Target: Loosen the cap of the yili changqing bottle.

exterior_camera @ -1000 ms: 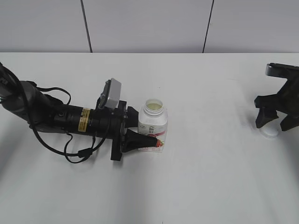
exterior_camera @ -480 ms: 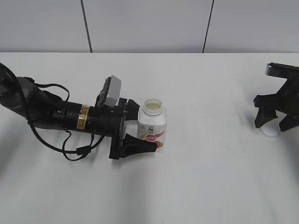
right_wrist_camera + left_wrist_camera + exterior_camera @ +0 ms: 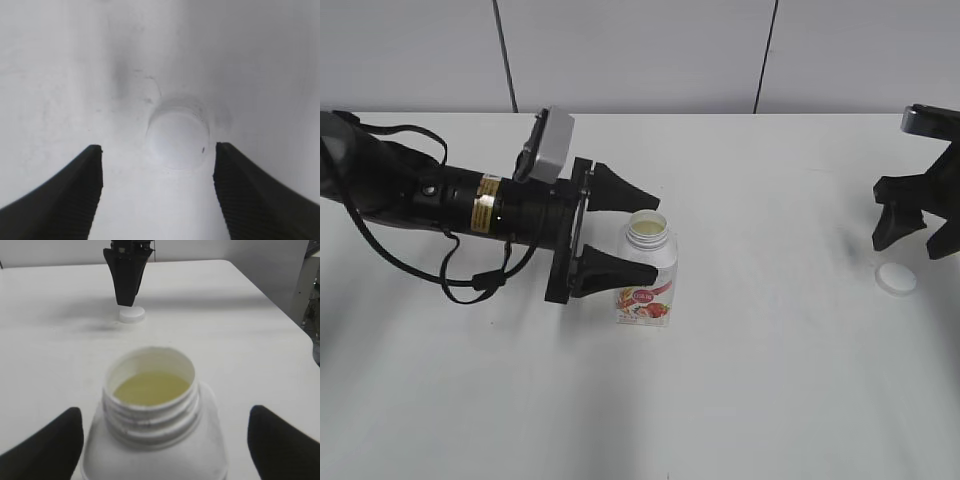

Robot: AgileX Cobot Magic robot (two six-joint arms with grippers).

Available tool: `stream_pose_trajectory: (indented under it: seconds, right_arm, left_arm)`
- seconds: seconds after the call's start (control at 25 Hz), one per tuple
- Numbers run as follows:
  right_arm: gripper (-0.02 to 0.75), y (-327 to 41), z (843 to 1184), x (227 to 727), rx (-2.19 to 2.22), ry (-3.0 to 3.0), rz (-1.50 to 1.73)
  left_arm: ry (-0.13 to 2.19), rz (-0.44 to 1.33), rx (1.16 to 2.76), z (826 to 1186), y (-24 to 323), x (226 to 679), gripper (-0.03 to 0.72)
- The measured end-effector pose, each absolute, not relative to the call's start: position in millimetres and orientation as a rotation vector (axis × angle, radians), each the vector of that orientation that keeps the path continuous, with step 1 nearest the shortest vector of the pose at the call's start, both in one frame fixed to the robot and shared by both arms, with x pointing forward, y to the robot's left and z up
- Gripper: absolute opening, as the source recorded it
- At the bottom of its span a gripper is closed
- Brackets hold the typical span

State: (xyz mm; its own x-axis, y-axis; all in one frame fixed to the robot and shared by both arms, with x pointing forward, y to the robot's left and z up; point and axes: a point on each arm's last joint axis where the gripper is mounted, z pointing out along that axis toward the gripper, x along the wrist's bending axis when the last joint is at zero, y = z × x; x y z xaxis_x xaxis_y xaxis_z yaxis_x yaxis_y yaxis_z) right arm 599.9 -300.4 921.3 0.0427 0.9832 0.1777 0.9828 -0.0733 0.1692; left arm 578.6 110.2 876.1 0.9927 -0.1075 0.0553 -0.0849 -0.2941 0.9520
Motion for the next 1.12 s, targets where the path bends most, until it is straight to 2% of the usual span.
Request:
stream_pose_trajectory:
  seconds: [0.32,0.48,0.64,0.76,0.84,0.92,1.0,1.12]
  right_arm:
    - [0.545,-299,961,595,2.225,2.092,0.483]
    - [0.545,-298,981,589,2.2,2.082,0.521]
    - [0.545,-297,1000,583,2.186,2.098,0.536]
    - [0.545,-296,1014,581,2.169,2.101,0.555]
    - [0.545,-296,1022,580,2.155,2.097,0.571]
    - [0.545,-296,1028,577,2.15,2.095,0.58]
    - [0.545,-295,1032,574,2.152,2.104,0.58]
    - [0.545,-295,1035,569,2.158,2.127,0.562]
  left_arm:
    - [-0.152,0.053,1.837,935,111,577,0.596]
    - [-0.112,0.061,1.814,976,112,571,0.595]
    - [0.024,0.2,1.905,1014,120,571,0.595]
    - [0.255,0.49,2.023,1040,138,581,0.595]
    - [0.435,0.719,2.046,1058,155,587,0.595]
    - [0.674,0.934,1.996,1071,175,596,0.594]
    - [0.995,1.098,1.873,1074,199,605,0.594]
    - [1.36,1.151,1.785,1066,226,605,0.587]
